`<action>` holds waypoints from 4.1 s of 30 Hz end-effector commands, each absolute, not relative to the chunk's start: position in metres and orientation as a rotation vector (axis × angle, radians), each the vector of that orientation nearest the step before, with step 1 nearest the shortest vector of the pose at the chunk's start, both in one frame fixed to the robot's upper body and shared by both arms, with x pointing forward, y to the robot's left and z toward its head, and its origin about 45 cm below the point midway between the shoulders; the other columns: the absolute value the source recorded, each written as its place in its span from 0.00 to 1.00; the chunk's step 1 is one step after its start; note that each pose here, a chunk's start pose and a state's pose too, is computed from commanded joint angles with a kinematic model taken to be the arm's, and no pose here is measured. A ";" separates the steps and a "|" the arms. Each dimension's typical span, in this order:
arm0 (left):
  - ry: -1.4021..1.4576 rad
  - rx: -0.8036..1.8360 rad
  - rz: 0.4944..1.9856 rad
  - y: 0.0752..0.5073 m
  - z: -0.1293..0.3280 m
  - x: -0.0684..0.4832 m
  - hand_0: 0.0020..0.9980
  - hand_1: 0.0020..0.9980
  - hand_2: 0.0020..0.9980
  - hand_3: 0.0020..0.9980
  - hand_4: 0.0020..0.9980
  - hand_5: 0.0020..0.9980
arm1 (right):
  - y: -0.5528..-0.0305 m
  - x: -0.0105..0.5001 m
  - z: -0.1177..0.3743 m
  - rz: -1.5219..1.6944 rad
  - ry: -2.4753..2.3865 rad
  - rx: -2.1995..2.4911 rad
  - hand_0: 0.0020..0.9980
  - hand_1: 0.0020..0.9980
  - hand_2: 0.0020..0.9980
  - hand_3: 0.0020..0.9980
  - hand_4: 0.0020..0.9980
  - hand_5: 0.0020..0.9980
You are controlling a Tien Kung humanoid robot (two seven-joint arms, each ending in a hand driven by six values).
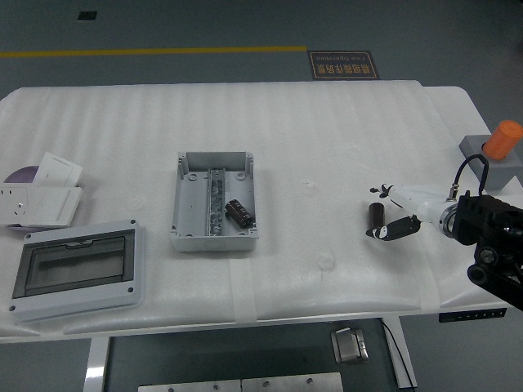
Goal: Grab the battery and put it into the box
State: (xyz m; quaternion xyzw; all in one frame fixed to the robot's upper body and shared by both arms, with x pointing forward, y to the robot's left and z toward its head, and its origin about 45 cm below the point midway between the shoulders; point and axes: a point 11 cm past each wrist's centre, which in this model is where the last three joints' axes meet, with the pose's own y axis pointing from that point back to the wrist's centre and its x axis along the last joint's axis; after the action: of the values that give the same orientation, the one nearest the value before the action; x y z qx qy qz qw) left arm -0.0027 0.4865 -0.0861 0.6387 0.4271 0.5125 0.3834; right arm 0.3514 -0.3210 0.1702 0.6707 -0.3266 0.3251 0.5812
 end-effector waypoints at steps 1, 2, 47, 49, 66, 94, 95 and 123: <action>1.088 1.627 1.307 0.486 -0.086 -0.003 0.66 0.67 0.56 0.59 0.62 0.44 | -0.322 0.352 0.169 0.759 -0.764 1.565 0.80 0.83 0.91 0.98 0.88 0.51; 1.088 1.626 1.308 0.486 -0.086 -0.003 0.66 0.67 0.56 0.59 0.62 0.44 | -0.322 0.352 0.168 0.760 -0.764 1.563 0.80 0.83 0.91 0.98 0.88 0.51; 1.060 1.612 1.319 0.486 -0.087 0.001 0.65 0.67 0.56 0.59 0.61 0.46 | -0.281 0.351 0.194 0.947 -0.834 1.628 0.66 0.68 0.66 0.70 0.38 0.11; 1.065 1.618 1.317 0.487 -0.086 -0.001 0.65 0.67 0.56 0.59 0.61 0.46 | -0.265 0.352 0.199 0.973 -0.853 1.664 0.66 0.68 0.66 0.70 0.38 0.11; 1.070 1.686 1.258 0.492 -0.084 -0.010 0.65 0.67 0.56 0.59 0.63 0.46 | -0.119 0.344 0.199 1.059 -0.983 1.969 0.81 0.83 0.87 0.92 0.68 0.36; 1.096 1.675 1.269 0.491 -0.084 -0.012 0.65 0.67 0.54 0.58 0.62 0.42 | -0.145 0.362 0.193 0.955 -1.111 1.935 0.98 0.96 0.98 1.00 0.79 0.45; 1.097 1.675 1.269 0.491 -0.084 -0.012 0.65 0.67 0.54 0.58 0.62 0.42 | -0.155 0.366 0.194 0.946 -1.133 1.914 0.98 0.96 0.98 1.00 0.79 0.45; 1.129 1.674 1.265 0.485 -0.086 -0.023 0.66 0.67 0.54 0.58 0.60 0.39 | -0.324 0.372 0.185 0.669 -1.443 1.700 0.95 0.91 0.92 0.95 0.80 0.48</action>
State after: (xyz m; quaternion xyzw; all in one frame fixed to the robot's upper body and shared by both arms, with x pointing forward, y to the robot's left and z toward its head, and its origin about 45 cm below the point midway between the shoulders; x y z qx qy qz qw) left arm -0.0233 0.4853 -0.0864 0.6524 0.4403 0.4933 0.3704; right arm 0.3719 -0.3236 0.1849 0.6708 -0.5692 0.2638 0.3956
